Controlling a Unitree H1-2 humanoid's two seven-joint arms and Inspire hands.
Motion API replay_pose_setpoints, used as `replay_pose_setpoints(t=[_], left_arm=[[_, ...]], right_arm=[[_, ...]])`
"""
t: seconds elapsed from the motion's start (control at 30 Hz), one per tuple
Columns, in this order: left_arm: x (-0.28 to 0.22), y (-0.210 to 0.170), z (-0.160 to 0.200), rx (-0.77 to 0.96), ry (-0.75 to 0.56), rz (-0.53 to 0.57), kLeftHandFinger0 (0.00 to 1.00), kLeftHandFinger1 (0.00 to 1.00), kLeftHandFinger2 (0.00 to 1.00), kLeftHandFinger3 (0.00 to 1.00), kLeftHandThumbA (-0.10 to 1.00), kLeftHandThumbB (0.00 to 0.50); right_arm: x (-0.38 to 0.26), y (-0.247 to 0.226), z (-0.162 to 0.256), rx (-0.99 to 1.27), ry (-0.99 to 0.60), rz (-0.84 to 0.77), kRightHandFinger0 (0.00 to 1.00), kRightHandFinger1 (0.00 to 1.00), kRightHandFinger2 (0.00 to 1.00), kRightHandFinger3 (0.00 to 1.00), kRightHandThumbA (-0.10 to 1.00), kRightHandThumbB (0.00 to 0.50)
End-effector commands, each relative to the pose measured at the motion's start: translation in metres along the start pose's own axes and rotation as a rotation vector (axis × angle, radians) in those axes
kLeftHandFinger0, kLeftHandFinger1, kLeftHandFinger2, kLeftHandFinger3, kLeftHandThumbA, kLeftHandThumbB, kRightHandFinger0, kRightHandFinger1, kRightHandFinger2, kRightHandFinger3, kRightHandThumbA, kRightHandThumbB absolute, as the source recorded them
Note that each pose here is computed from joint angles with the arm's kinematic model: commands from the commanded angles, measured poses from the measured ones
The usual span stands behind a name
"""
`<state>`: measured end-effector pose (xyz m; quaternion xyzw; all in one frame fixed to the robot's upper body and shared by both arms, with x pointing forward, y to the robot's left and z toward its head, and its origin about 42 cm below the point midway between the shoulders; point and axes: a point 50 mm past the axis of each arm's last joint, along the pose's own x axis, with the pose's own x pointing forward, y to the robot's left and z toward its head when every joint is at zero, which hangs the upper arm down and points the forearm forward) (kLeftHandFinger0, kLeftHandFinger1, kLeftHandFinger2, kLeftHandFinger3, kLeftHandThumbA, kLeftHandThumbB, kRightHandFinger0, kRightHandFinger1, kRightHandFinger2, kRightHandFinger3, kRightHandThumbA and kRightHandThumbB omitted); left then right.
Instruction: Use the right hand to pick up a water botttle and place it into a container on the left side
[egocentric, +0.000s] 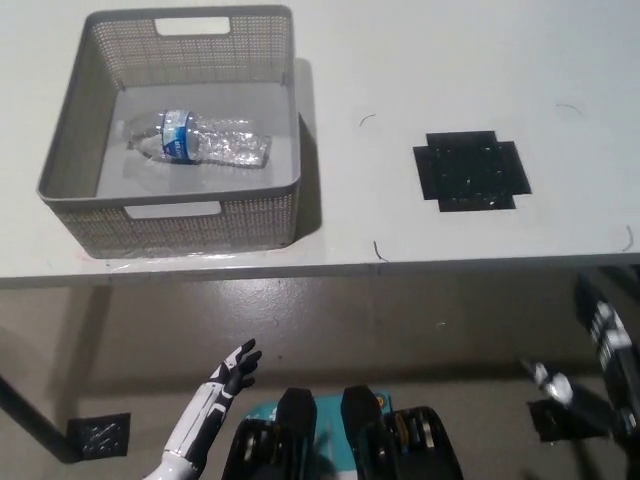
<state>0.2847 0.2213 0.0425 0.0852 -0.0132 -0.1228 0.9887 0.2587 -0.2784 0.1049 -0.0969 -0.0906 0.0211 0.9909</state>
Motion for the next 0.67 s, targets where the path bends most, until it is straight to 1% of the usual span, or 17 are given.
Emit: replay_pose_setpoints(t=[0.0,0.03,0.13,0.2,0.27,0.37,0.47,0.53,0.63], left_arm=[[0.002,0.010,0.006,0.011,-0.060,0.026,1.00,1.00,1.00,1.00,1.00,0.366],[0.003,0.011,0.007,0.011,-0.065,0.025,1.00,1.00,1.00,1.00,1.00,0.360],[0.006,0.012,0.009,0.014,-0.070,0.031,1.00,1.00,1.00,1.00,1.00,0.364],[0.007,0.013,0.009,0.013,-0.072,0.029,1.00,1.00,1.00,1.00,1.00,0.359],[0.007,0.012,0.010,0.016,-0.073,0.030,1.00,1.00,1.00,1.00,1.00,0.356],[0.008,0.011,0.009,0.010,-0.075,0.028,1.00,1.00,1.00,1.00,1.00,0.357],[0.009,0.012,0.010,0.009,-0.075,0.034,1.00,1.00,1.00,1.00,1.00,0.368],[0.010,0.011,0.010,0.008,-0.078,0.030,1.00,1.00,1.00,1.00,1.00,0.361],[0.010,0.011,0.011,0.007,-0.080,0.035,1.00,1.00,1.00,1.00,1.00,0.358]], right_arm=[[-0.005,0.003,0.005,0.104,-0.114,0.038,1.00,1.00,1.00,1.00,1.00,0.382],[-0.008,0.004,-0.001,0.105,-0.089,0.040,1.00,1.00,1.00,1.00,1.00,0.395],[-0.013,0.003,-0.013,0.101,-0.048,0.048,1.00,1.00,1.00,1.00,1.00,0.360],[-0.012,0.001,-0.017,0.121,-0.024,0.043,1.00,1.00,1.00,1.00,1.00,0.368],[-0.012,0.000,-0.019,0.127,-0.024,0.038,1.00,1.00,1.00,1.00,1.00,0.356],[-0.012,-0.001,-0.021,0.123,-0.019,0.043,1.00,1.00,1.00,1.00,1.00,0.357],[-0.010,0.002,-0.023,0.125,-0.011,0.060,1.00,1.00,1.00,1.00,1.00,0.339],[-0.009,0.002,-0.023,0.113,-0.008,0.076,1.00,1.00,1.00,1.00,1.00,0.332],[-0.007,0.002,-0.024,0.113,-0.006,0.088,1.00,1.00,1.00,1.00,1.00,0.336]])
